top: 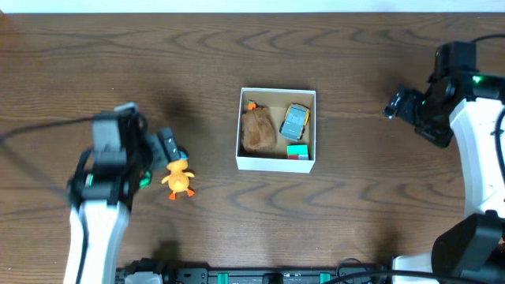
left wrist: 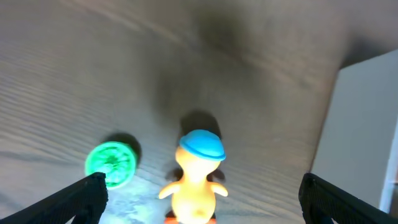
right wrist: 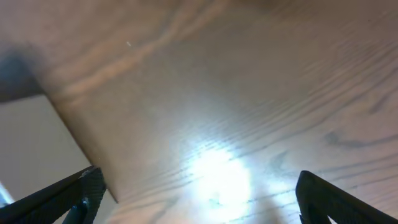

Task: Pack container
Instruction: 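Withdraw the right gripper to the right side of the table, then move the left gripper down and grasp the orange duck toy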

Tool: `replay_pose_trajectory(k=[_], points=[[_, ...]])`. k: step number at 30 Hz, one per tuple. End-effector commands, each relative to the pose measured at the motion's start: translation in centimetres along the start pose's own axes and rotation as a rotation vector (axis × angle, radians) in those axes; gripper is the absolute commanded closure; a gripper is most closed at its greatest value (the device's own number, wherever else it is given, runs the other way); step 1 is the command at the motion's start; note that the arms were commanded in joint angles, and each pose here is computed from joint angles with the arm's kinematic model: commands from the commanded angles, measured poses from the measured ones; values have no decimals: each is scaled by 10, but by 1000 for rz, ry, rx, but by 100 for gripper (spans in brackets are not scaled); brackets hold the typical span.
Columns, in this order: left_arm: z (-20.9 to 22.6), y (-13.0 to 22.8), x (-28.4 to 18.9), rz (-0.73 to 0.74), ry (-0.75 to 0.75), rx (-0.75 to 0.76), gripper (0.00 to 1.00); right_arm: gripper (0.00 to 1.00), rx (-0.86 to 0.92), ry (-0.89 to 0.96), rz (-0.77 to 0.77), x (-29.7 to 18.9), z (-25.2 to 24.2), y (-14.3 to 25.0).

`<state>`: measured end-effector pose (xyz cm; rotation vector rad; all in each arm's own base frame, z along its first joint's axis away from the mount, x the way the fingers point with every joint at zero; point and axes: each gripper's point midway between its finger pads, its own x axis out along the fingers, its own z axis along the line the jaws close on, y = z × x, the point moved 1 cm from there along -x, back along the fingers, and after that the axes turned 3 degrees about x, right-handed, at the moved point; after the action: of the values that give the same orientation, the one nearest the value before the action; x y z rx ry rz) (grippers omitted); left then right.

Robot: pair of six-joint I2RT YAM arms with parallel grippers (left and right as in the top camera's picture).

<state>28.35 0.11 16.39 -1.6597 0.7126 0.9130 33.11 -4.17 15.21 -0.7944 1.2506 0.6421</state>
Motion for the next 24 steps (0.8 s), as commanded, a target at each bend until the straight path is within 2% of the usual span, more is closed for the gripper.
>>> replay_pose_trajectory(k=[1, 8, 17, 19, 24], points=[[-5, 14, 37, 148, 13, -15, 2, 1, -39, 2, 35, 15, -2, 10], [-11, 35, 85, 291, -7, 34, 2, 1, -39, 8, 47, 21, -5, 14], [-2, 65, 112, 428, -45, 29, 1, 1, -40, 9, 47, 21, -5, 14], [-1, 69, 116, 448, -50, 28, 8, 1, -47, 9, 47, 21, -5, 14], [0, 74, 121, 470, -56, 27, 41, 1, -46, 9, 48, 21, -5, 14]])
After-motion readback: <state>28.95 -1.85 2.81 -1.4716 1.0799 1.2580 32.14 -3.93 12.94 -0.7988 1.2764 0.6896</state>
